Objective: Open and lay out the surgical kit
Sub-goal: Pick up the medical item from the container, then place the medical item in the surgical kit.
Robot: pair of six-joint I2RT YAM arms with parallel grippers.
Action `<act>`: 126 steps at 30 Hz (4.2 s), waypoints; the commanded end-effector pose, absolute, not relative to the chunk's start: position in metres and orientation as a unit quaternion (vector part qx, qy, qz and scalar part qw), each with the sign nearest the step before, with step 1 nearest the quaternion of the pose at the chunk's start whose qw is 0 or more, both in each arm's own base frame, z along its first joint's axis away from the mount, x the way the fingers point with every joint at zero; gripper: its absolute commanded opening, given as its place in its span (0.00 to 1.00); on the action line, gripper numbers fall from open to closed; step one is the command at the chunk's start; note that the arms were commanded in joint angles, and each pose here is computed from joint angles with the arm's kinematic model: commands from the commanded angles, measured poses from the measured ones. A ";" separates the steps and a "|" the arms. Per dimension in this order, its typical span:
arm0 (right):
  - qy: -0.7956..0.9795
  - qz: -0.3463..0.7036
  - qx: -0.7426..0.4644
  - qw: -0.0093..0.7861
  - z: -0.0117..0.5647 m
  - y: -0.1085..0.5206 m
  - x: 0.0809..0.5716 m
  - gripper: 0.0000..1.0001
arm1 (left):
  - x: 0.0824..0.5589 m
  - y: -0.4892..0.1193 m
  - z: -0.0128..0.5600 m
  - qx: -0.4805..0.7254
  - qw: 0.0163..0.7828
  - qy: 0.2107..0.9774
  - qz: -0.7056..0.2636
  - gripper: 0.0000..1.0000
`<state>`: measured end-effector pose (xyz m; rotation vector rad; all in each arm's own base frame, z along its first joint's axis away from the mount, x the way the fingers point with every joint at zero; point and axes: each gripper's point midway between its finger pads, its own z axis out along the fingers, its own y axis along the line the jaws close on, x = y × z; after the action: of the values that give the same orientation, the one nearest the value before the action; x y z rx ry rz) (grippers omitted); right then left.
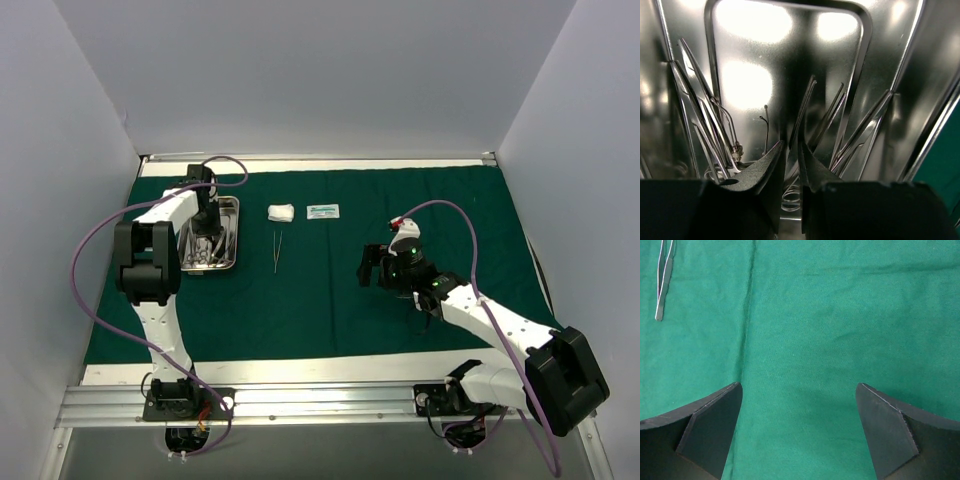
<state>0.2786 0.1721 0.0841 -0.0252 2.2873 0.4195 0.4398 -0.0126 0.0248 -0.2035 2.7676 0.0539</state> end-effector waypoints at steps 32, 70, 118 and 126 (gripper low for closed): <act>0.895 0.176 -0.009 0.409 0.090 0.174 0.278 0.91 | 0.431 -0.114 0.148 -0.100 0.285 0.951 -0.072 0.06; 0.900 0.161 -0.004 0.405 0.084 0.164 0.271 0.92 | 0.426 -0.228 0.052 -0.067 0.214 0.973 -0.053 0.06; 0.899 0.166 -0.006 0.405 0.084 0.167 0.271 0.92 | 0.436 -0.134 0.161 -0.123 0.314 0.941 -0.039 0.34; 0.900 0.166 -0.006 0.403 0.082 0.168 0.273 0.91 | 0.435 -0.053 0.122 -0.162 0.270 0.949 -0.001 0.32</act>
<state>0.2708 0.1672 0.0809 -0.0248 2.2850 0.4203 0.4329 -0.0642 0.1302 -0.4692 2.5404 -0.0155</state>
